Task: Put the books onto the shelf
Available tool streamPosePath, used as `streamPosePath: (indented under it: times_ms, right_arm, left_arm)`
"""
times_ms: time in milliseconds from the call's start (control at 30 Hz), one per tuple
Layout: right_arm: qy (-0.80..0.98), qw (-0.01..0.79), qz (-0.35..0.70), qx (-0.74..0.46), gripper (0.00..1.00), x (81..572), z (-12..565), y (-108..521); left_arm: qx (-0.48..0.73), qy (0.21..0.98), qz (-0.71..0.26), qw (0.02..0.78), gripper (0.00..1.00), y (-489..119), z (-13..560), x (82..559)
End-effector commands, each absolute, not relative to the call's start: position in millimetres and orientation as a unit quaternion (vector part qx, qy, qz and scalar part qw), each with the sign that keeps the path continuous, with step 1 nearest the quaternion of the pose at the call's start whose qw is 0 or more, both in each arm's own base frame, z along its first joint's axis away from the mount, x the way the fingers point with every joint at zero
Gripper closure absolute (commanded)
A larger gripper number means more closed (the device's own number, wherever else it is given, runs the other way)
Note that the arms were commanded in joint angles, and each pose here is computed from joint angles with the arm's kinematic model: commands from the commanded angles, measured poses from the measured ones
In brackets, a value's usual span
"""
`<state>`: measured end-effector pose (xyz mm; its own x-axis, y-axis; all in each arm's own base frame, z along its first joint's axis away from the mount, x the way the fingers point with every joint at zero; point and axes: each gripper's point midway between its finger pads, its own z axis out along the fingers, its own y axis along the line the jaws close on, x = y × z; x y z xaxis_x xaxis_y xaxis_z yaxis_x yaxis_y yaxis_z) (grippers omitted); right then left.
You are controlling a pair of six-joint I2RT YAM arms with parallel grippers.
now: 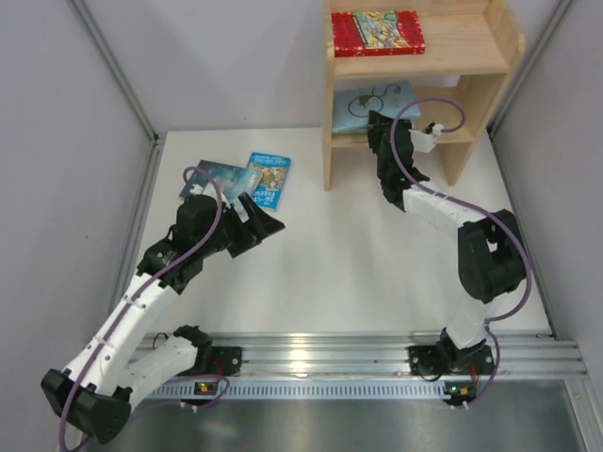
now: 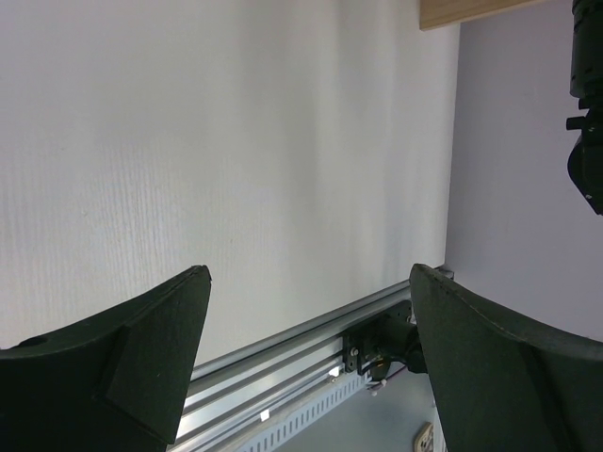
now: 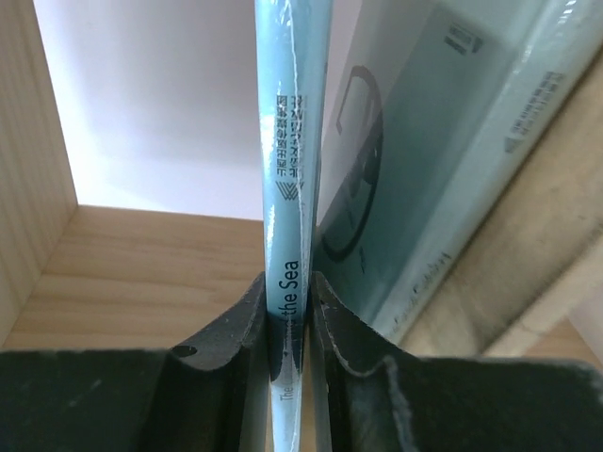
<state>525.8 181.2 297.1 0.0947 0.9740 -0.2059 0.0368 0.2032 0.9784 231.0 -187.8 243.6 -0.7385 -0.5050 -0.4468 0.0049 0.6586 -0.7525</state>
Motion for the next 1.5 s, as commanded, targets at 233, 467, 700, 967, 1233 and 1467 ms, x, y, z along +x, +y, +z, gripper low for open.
streamPosePath:
  times_ms: [233,467,700,967,1233,1467]
  right_arm:
    - [0.487,0.568,0.488,0.449,0.8,533.0,363.4,205.1]
    - [0.557,0.549,0.447,0.434,0.42,529.1,361.4,203.4]
    - [0.597,0.525,0.434,0.425,0.38,534.8,358.2,201.6]
    - [0.628,0.507,0.413,0.422,0.38,529.2,347.2,199.4]
    - [0.649,0.504,0.404,0.404,0.38,524.2,350.6,198.5]
    - [0.673,0.492,0.391,0.39,0.37,519.2,345.5,196.2]
  left_arm:
    - [-0.134,0.839,-0.388,0.357,0.08,-190.4,263.6,242.9]
    - [-0.136,0.839,-0.393,0.351,0.08,-192.9,258.9,243.4]
    - [-0.137,0.838,-0.397,0.348,0.08,-193.7,256.2,241.7]
    - [-0.14,0.838,-0.399,0.347,0.09,-192.4,253.6,238.6]
    - [-0.141,0.838,-0.4,0.344,0.09,-192.3,252.0,236.5]
    - [-0.14,0.834,-0.404,0.348,0.09,-191.4,255.6,234.5]
